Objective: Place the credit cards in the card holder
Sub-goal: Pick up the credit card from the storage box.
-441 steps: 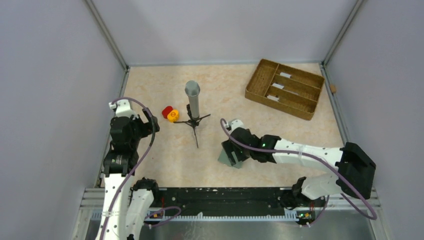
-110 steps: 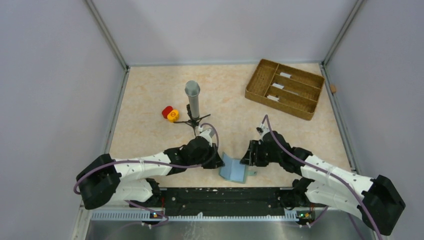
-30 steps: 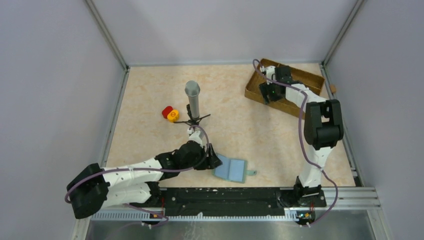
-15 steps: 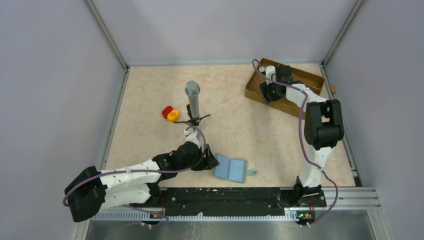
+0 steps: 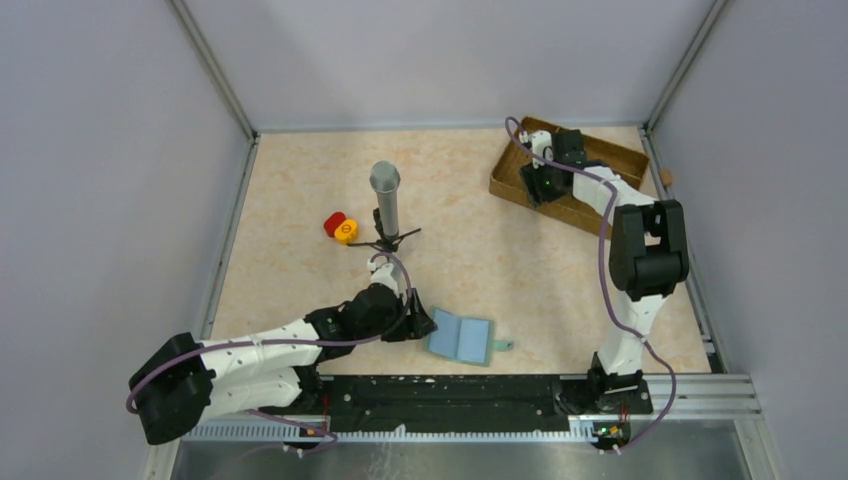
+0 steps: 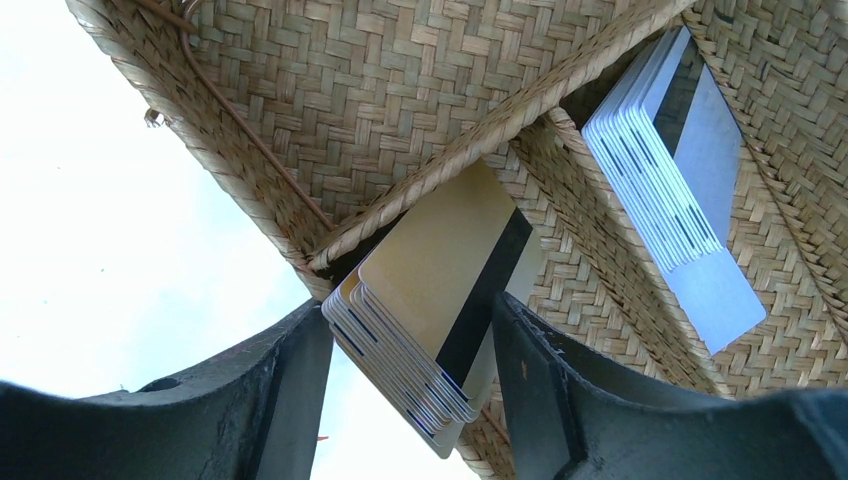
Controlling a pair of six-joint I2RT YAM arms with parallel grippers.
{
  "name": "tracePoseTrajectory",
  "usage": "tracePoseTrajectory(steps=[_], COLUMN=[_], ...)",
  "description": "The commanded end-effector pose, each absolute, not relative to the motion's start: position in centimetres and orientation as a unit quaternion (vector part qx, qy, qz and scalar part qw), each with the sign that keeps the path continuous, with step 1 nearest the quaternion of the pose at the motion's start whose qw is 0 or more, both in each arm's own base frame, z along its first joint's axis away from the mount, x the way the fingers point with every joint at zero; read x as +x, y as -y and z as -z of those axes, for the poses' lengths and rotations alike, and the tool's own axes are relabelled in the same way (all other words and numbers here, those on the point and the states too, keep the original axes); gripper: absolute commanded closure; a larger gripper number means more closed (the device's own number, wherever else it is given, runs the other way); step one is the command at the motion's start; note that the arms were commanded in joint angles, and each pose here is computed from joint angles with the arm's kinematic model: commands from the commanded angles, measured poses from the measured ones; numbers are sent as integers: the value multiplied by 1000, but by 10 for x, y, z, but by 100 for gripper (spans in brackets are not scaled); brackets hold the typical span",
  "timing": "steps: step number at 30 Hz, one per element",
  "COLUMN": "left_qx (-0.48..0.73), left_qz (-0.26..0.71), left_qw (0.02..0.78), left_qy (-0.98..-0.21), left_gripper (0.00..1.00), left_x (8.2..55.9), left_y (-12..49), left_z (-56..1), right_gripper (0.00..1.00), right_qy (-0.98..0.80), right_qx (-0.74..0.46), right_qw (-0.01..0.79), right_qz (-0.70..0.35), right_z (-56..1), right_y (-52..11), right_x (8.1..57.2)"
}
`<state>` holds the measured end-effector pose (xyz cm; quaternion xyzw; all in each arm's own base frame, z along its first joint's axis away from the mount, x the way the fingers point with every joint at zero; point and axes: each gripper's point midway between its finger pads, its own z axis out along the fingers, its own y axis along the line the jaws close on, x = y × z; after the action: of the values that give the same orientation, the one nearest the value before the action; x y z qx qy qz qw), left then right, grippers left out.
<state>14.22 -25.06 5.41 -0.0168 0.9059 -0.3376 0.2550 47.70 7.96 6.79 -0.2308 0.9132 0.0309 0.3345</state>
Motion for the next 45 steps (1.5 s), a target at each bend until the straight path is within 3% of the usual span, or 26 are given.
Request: tracePoseTrajectory(steps=[1,17,22,45], left_qx=[-24,-27,-28,-32], left_qz=[344,342,352,352], left_qw=[258,248,251,245], left_qy=[-903,-906,-901,-903], left_gripper=[27,27,27,27], left_x=[144,141,143,142], left_y=[250,248,251,249], left_z=[-56,-49,-52,-48], right_gripper=[42,43,54,50], right_qy=[-903,-905,-910,-905], right_qx=[-230,-237,-236,-245], right_qw=[360,347,335,333], right_qz=[-45,-64,-65,-103], right_z=[-105,-111,-106,-106], right_y=[-82,-88,-88,-103], right_x=[479,472,470,469])
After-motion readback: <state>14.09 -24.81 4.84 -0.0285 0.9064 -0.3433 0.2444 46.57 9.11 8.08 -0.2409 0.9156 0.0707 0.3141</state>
